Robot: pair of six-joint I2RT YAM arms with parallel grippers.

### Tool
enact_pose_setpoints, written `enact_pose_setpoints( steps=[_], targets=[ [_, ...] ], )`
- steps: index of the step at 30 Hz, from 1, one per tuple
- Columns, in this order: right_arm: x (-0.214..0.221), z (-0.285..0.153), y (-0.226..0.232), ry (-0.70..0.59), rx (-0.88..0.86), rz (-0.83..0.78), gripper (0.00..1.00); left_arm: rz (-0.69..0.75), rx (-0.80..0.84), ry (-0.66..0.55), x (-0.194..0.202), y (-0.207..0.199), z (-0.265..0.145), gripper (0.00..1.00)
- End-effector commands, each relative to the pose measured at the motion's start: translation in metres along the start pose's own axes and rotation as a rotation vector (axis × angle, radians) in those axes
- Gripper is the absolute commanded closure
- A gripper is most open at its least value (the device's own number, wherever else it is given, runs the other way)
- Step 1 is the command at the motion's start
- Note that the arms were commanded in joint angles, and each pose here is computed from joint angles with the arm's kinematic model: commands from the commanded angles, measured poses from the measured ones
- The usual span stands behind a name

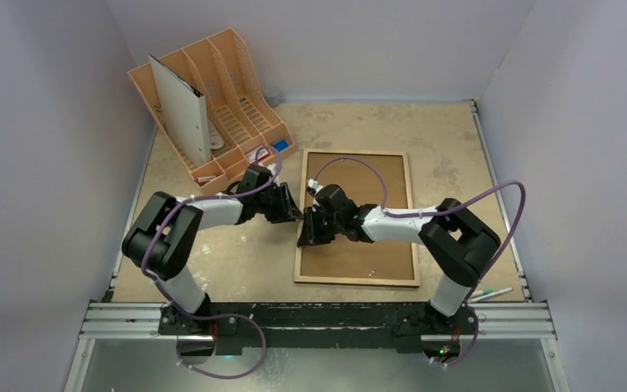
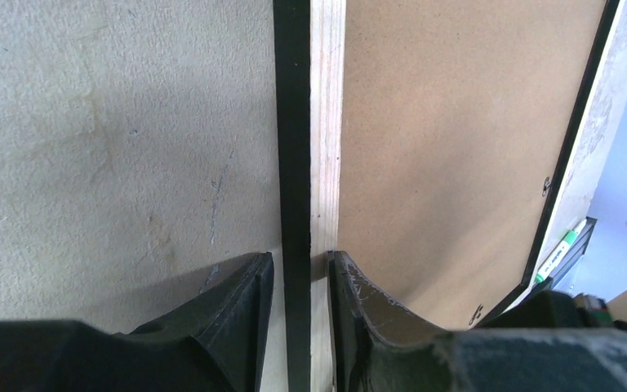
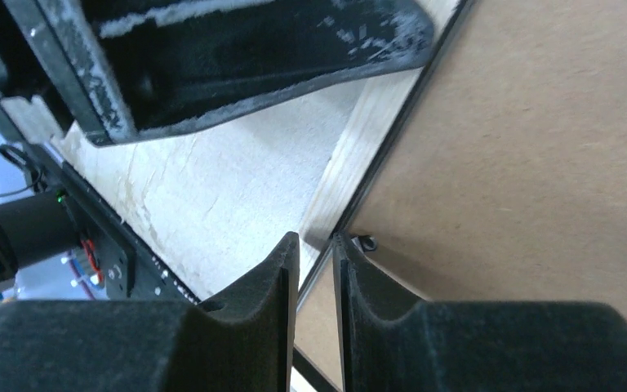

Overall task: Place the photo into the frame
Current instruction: Install the photo frame at the center of the board.

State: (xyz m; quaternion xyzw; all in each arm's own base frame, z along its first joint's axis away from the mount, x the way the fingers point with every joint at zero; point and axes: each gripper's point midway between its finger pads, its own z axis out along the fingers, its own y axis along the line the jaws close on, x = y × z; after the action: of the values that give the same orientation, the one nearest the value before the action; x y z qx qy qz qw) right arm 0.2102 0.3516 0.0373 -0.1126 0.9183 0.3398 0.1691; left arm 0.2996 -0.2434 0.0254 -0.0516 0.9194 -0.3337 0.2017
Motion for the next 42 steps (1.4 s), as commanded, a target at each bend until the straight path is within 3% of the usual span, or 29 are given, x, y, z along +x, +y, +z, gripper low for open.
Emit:
enact_pose_setpoints(
  steps=[1,12,17,23,33,42],
  targets=[
    [0.026,0.002,-0.003,0.093,-0.019,-0.049,0.75,-0.022,-0.089,0.020,0.007,0.023,0.008,0.68],
    [0.020,-0.010,0.002,0.064,-0.016,-0.059,0.74,-0.016,-0.088,0.020,0.005,0.022,0.008,0.69],
    [0.009,-0.023,0.008,-0.031,-0.024,0.041,0.67,-0.008,-0.056,0.020,0.004,0.014,0.005,0.66],
    [0.020,-0.017,-0.002,-0.046,-0.025,0.155,0.62,-0.015,-0.026,0.037,0.010,0.010,0.005,0.63],
    [0.016,-0.001,-0.007,-0.089,-0.036,0.227,0.64,-0.027,-0.027,0.053,0.017,0.014,0.004,0.78],
    [0.007,0.000,-0.015,-0.150,-0.005,0.232,0.66,-0.030,-0.030,0.056,0.017,0.014,0.004,0.82]
  ],
)
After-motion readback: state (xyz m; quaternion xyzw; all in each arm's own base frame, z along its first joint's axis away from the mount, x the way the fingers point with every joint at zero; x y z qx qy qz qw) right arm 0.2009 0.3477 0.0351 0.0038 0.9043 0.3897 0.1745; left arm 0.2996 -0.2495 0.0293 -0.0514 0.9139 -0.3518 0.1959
